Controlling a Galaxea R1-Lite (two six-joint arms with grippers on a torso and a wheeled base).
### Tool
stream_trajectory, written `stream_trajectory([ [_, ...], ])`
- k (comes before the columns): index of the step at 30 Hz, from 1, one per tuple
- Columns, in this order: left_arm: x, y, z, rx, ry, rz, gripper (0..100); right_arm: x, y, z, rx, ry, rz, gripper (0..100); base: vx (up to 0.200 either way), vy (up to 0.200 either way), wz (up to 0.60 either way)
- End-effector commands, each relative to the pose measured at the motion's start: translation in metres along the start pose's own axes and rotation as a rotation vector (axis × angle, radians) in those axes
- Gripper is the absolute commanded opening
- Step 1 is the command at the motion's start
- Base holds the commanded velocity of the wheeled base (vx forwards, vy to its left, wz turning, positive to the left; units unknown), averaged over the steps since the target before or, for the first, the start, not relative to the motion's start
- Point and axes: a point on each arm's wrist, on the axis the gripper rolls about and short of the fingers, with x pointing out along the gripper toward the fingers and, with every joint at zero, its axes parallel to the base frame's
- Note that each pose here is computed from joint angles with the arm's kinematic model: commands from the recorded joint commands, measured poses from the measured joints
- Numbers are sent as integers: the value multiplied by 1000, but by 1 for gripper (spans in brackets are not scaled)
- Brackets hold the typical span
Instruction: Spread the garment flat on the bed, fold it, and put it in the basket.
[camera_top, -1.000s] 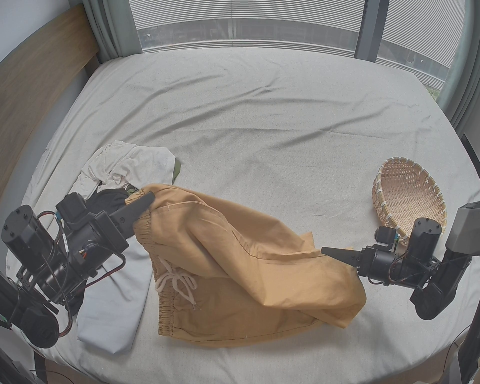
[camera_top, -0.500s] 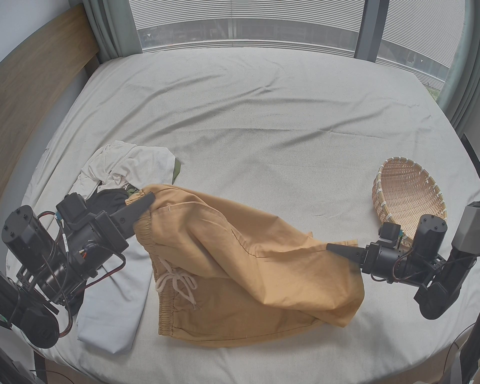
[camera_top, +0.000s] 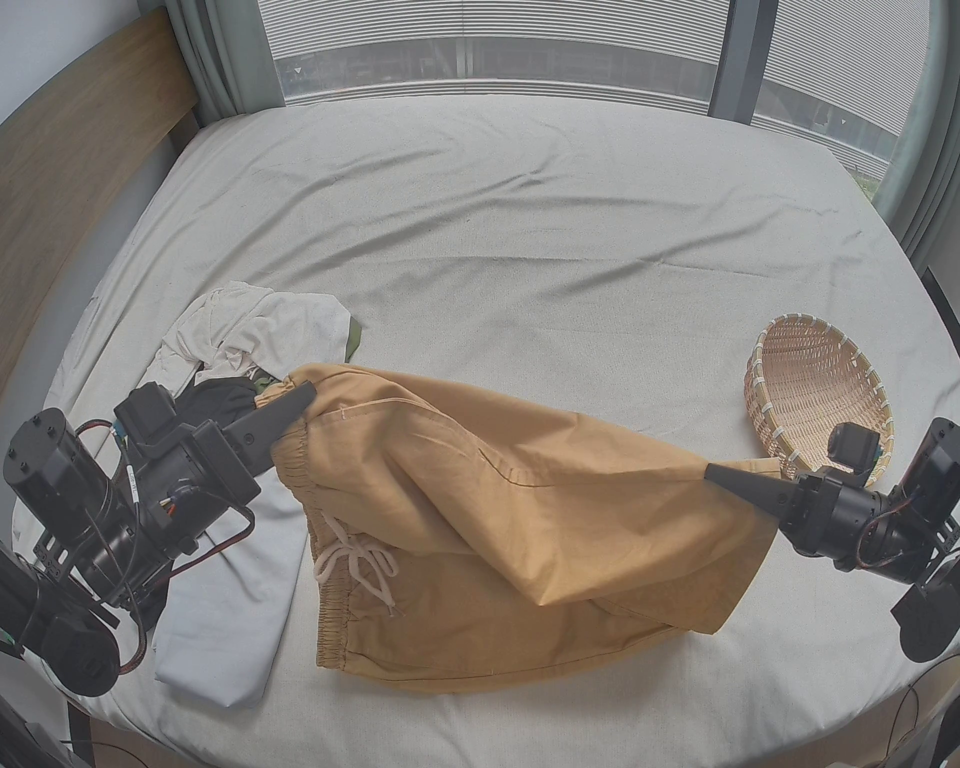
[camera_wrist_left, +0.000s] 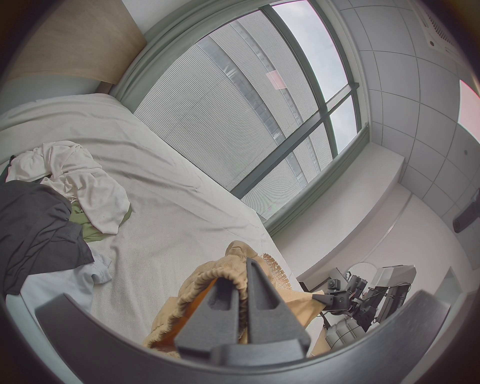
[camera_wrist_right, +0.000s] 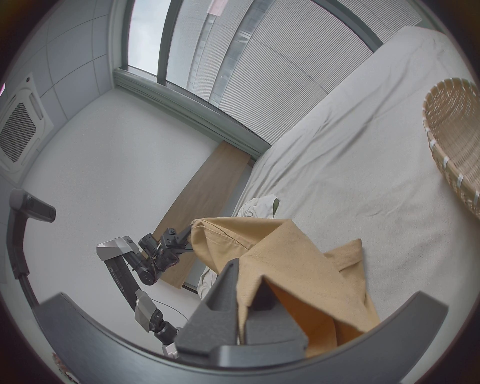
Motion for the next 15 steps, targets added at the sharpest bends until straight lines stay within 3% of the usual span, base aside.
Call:
stream_trajectory([
  [1,0,0,1,7,9,-23,0,-7,11,9,-43,-43,19,0,0,0,0],
  [15,-7,5,4,35,16,-15,0,-17,18,34,-126,-143,18,0,0,0,0],
])
